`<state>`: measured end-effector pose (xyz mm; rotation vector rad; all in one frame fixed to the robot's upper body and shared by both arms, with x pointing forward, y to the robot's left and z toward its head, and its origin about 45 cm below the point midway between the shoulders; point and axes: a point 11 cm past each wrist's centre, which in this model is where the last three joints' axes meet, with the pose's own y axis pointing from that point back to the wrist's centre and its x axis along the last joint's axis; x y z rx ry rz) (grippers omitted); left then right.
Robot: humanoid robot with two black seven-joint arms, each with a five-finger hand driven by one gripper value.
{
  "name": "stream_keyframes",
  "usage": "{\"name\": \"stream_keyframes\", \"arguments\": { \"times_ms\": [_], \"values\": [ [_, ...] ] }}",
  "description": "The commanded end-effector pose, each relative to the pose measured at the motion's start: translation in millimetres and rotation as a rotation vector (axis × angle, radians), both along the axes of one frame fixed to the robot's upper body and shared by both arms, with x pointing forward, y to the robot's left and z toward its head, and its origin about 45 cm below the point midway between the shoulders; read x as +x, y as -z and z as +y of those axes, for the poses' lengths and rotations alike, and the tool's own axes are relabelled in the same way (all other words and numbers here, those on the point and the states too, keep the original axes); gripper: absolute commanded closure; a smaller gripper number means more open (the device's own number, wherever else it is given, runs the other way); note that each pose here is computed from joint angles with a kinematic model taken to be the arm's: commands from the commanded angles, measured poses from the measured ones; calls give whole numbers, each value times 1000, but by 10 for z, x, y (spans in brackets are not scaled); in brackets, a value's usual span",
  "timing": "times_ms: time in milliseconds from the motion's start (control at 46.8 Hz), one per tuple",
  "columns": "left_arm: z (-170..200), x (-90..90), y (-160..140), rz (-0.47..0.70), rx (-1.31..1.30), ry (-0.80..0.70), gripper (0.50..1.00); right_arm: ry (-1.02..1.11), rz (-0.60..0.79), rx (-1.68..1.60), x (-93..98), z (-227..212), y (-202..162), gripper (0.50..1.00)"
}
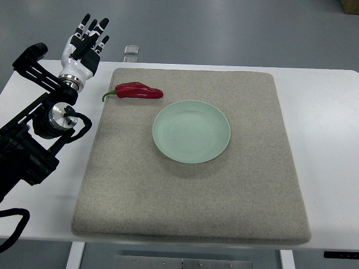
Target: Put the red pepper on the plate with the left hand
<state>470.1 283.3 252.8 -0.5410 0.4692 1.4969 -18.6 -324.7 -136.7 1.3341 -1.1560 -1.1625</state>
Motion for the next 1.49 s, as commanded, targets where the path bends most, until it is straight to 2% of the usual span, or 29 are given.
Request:
{"name": "stream_keyframes", "arguments": {
  "times_ms": [0,448,833,1025,1217,1473],
  "values": [
    [-1,0,-4,-2,-4,1,506,0,0,0,0,0,0,568],
    [195,45,51,19,41,-45,512,0,0,0,0,0,0,568],
    [129,60,-17,-20,188,-13,531,0,0,0,0,0,0,568],
    [83,75,-88,-62,383,2,596,0,0,0,0,0,0,568],
    [2,69,-138,-108,593,8,583,0,0,0,0,0,0,568],
    [-95,81,-208,-165,839,-11,611,0,0,0,0,0,0,568]
  ]
}}
